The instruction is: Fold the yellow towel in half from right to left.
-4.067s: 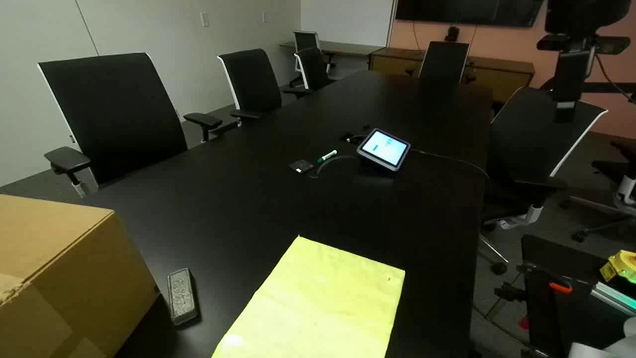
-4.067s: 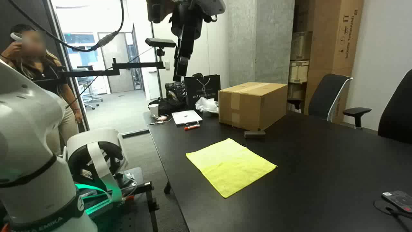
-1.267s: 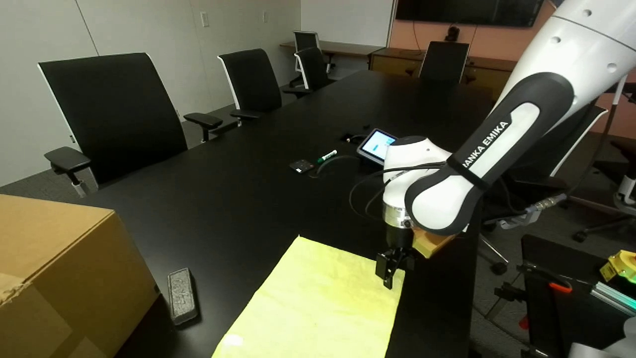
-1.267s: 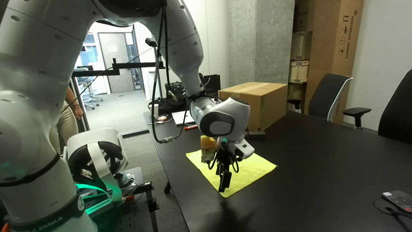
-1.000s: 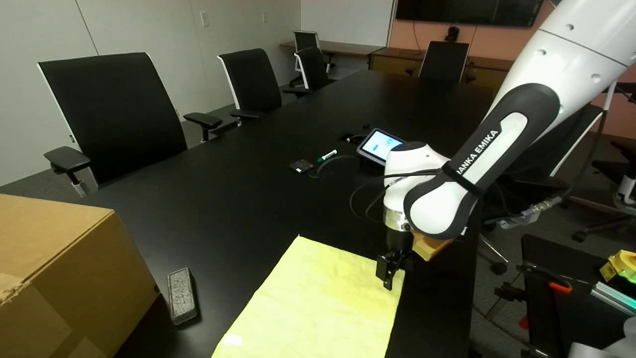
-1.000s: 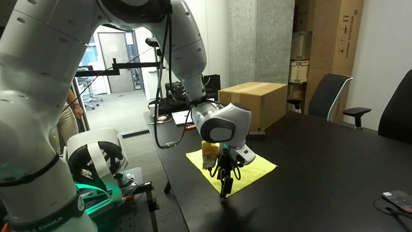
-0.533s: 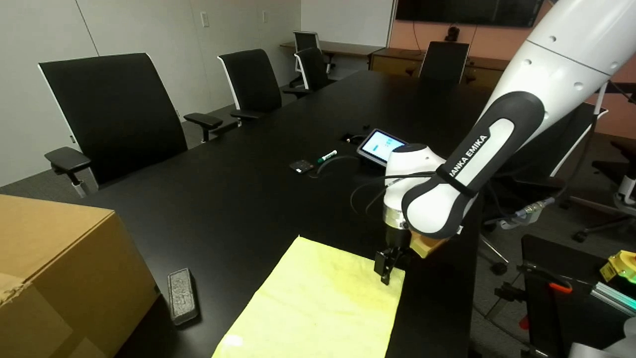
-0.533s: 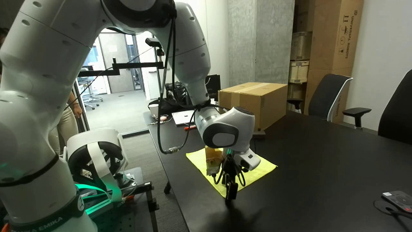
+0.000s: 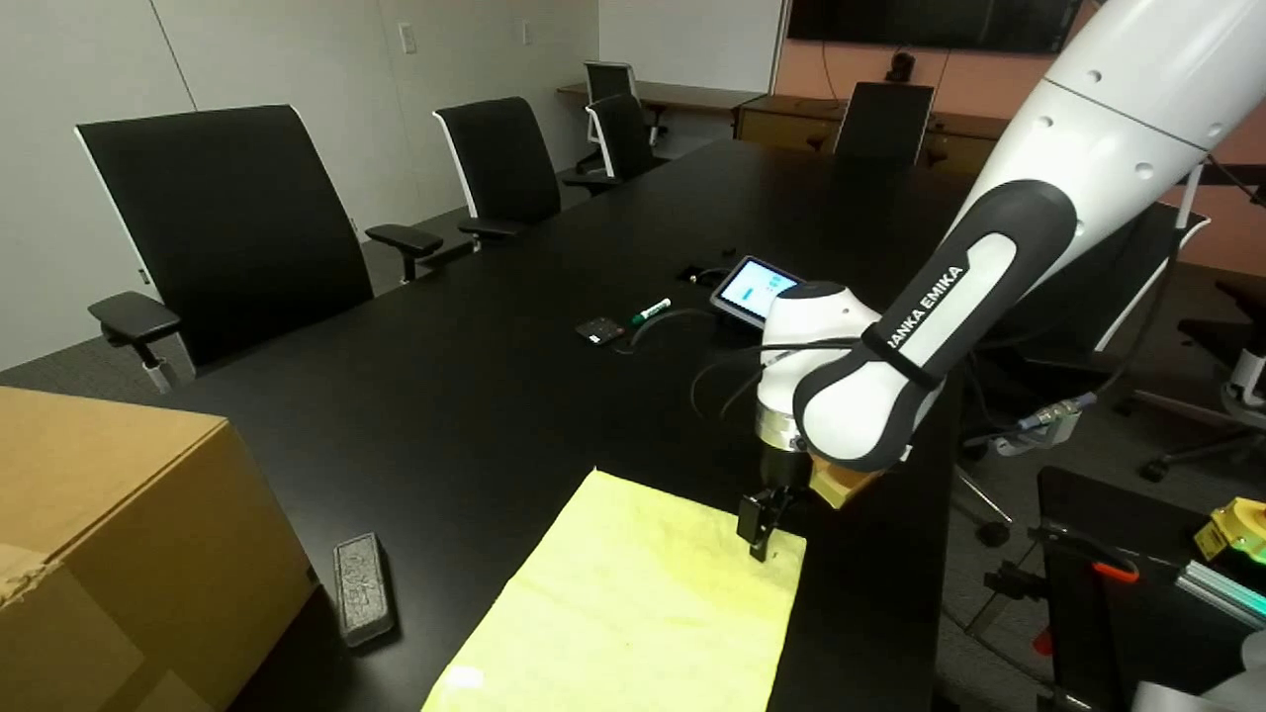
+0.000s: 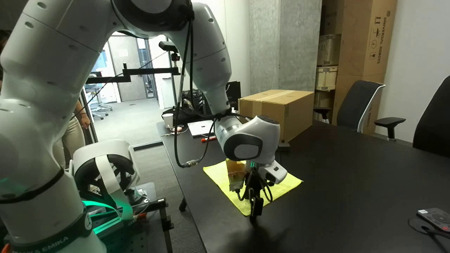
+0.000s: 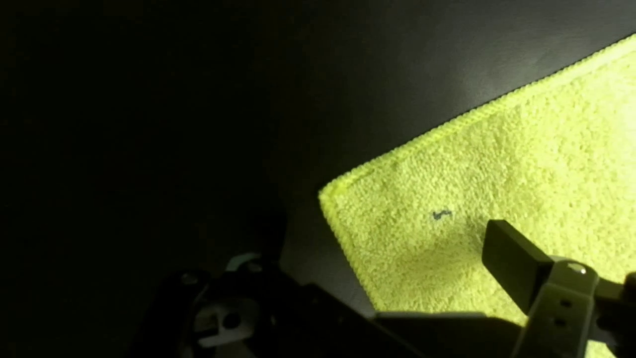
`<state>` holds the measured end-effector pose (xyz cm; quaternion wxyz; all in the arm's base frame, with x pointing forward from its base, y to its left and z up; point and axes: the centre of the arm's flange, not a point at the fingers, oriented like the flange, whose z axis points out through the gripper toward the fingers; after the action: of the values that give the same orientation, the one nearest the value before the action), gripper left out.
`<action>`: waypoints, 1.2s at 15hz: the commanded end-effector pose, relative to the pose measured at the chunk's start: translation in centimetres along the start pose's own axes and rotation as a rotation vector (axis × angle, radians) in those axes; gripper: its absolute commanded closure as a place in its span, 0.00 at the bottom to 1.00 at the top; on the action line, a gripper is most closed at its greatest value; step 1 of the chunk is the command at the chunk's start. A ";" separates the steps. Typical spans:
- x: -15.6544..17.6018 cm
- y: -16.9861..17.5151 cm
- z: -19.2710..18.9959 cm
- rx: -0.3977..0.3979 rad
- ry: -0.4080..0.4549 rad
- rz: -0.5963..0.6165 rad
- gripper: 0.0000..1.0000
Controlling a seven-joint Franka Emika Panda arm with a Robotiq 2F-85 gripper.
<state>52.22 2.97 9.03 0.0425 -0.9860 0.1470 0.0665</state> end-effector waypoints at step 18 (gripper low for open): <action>-0.3 -4.1 -1.5 -0.061 -0.190 -0.182 0.91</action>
<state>52.92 6.24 9.52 0.0352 -0.9863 0.0792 0.1407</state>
